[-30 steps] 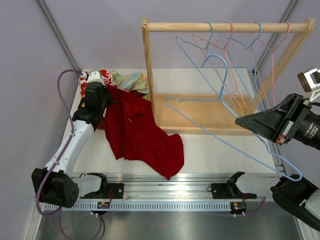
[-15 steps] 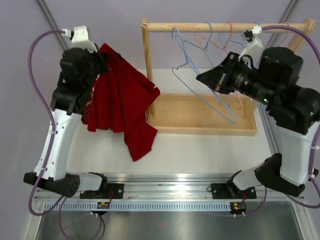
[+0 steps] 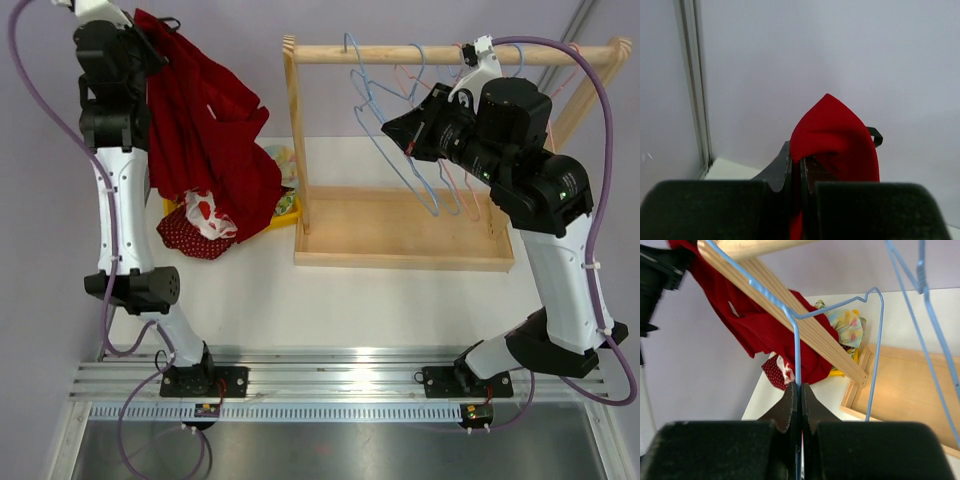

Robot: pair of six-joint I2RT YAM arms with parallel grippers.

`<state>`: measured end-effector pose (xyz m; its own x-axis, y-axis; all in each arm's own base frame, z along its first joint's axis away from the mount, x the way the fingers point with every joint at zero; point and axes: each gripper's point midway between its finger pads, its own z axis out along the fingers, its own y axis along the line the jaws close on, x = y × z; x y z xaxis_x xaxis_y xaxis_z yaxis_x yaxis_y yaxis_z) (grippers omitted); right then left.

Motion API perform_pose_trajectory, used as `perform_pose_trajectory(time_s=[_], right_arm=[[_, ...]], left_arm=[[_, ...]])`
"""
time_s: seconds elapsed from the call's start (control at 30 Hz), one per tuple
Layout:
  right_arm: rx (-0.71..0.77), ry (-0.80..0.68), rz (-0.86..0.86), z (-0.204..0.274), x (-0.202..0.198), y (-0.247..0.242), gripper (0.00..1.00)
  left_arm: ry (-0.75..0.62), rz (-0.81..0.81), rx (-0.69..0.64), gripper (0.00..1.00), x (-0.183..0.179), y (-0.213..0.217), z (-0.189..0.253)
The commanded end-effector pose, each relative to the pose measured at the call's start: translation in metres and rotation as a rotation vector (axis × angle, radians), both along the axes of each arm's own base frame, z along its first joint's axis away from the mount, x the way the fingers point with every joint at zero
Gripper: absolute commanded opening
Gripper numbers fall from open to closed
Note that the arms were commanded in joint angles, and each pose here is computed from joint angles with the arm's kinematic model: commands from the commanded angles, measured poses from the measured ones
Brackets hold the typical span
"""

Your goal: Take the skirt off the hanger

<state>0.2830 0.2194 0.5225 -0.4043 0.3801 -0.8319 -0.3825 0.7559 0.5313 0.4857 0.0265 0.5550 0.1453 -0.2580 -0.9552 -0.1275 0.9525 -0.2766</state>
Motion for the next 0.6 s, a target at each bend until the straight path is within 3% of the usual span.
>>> perform_pose_trajectory(time_s=[0.0, 0.2, 0.23, 0.3, 0.33, 0.37, 0.4, 0.5, 0.57], right_arm=[[0.080, -0.125, -0.080, 0.037, 0.012, -0.019, 0.00], [0.185, -0.124, -0.048, 0.044, 0.033, -0.013, 0.00], [0.194, -0.120, -0.041, 0.044, 0.035, -0.011, 0.00], [0.213, -0.107, -0.027, 0.044, 0.040, -0.006, 0.00], [0.215, -0.099, -0.018, 0.043, 0.041, -0.004, 0.00], [0.213, -0.086, -0.015, 0.038, 0.043, -0.002, 0.00], [0.220, -0.075, -0.007, 0.036, 0.045, 0.001, 0.00], [0.228, -0.037, 0.009, 0.022, 0.047, 0.006, 0.00], [0.223, -0.004, 0.011, 0.007, 0.048, 0.008, 0.00]], left_arm=[[0.209, -0.072, -0.073, 0.00, 0.061, -0.013, -0.109], [0.673, -0.034, -0.172, 0.00, 0.084, -0.014, -0.318], [0.719, -0.035, -0.183, 0.00, 0.082, -0.015, -0.338], [0.787, -0.052, -0.211, 0.10, 0.078, -0.020, -0.366], [0.816, -0.053, -0.224, 0.24, 0.079, -0.020, -0.379], [0.854, -0.056, -0.243, 0.52, 0.073, -0.022, -0.386], [0.865, -0.055, -0.244, 0.98, 0.071, -0.022, -0.388], [0.822, -0.060, -0.233, 0.99, 0.064, -0.023, -0.359], [0.725, -0.058, -0.213, 0.99, 0.052, -0.020, -0.316]])
